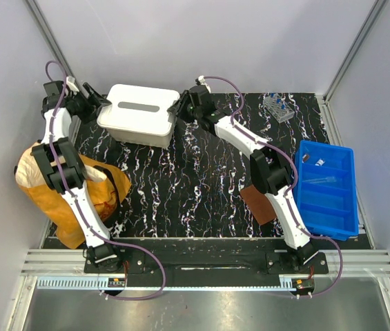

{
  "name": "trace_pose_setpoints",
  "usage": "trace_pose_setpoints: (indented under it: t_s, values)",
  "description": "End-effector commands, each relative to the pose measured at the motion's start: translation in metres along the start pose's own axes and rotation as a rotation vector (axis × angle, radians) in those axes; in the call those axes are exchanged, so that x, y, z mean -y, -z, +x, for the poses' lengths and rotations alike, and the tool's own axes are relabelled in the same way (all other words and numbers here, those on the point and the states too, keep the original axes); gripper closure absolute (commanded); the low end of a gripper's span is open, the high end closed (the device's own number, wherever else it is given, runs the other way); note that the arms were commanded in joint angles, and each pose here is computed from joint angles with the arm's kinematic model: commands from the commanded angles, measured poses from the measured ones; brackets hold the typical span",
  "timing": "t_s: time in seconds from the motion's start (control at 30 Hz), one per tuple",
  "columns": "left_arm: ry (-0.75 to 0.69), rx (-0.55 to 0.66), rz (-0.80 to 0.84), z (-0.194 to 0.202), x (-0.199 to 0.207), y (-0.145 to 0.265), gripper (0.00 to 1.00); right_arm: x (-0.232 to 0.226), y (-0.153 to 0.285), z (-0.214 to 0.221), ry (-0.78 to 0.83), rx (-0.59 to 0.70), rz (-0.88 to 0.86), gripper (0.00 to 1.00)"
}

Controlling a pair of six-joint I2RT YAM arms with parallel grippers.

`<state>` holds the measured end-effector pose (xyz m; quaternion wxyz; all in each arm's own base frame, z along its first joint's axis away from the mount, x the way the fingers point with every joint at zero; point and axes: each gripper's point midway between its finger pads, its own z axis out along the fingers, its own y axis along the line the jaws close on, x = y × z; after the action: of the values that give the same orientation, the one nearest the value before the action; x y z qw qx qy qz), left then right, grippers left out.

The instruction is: Organize the chemistry lab equipment

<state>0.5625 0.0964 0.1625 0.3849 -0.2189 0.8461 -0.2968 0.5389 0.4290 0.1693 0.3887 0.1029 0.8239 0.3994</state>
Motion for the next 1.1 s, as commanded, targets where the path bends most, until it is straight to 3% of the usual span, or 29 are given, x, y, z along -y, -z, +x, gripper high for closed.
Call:
trace_pose_setpoints:
  t_s: [0.0, 0.3, 0.7, 1.0, 1.07]
  values:
    - [-0.002, 0.042, 0.118, -0.01, 0.014, -0.005, 0.09, -0.042, 0.014, -0.028, 0.019, 0.051, -0.128, 0.74]
    - [0.047, 0.067, 0.189, -0.011, 0.017, -0.016, 0.11, -0.039, 0.005, -0.023, 0.0, 0.024, -0.148, 0.74]
    - [0.045, 0.057, 0.006, -0.007, -0.012, -0.011, 0.09, -0.034, 0.006, -0.037, -0.012, 0.041, -0.147, 0.74]
    - [0.116, 0.051, 0.227, -0.005, 0.023, -0.015, 0.09, -0.035, 0.004, -0.039, -0.025, 0.031, -0.166, 0.74]
    - [0.111, 0.058, 0.255, -0.01, 0.031, -0.012, 0.14, -0.036, 0.004, -0.039, -0.025, 0.029, -0.172, 0.74]
